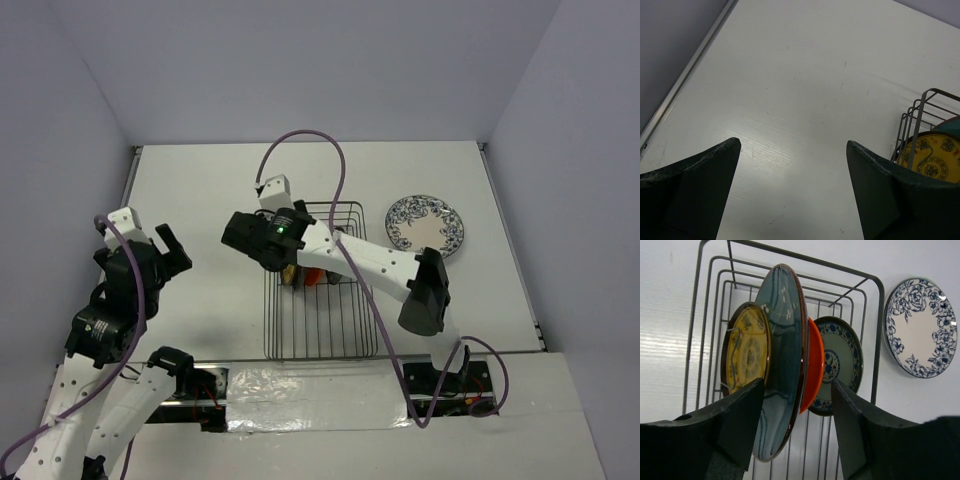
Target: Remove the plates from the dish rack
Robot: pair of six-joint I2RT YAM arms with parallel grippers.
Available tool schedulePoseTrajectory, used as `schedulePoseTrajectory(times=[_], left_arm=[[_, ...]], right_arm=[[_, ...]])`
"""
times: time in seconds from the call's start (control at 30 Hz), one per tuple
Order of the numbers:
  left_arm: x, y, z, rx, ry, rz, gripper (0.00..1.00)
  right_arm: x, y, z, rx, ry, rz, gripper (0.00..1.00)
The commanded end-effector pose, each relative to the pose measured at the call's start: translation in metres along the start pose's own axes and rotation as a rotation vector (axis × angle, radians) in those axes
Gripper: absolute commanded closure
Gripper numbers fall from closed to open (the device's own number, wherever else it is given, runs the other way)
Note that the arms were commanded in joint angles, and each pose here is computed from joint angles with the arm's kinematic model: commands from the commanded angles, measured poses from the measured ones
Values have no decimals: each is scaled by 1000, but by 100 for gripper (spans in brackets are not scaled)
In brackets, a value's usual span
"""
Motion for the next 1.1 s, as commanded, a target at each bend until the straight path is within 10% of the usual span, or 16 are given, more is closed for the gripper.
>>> schedulePoseTrajectory(times=[0.0,0.67,1.07], left_arm=[[-3,8,-1,-40,-18,-11,0],[-6,7,0,-36,-32,-3,0],[-5,7,0,-33,-24,-5,0]], right_arm=[[-15,8,3,-40,-99,-34,42],[-17,11,12,-41,-136,-59,100],[-42,60,-17,-139,-126,-53,100]])
Point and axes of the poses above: each gripper's point midway between its finger pads, its own z axis out along the fingers, its own x axis along the line the jaws close on, y = z × x, the point moved 1 cm from there along -z, back along the fingers, and after that the axes turned 9 degrees about z, right-handed, at the moved point
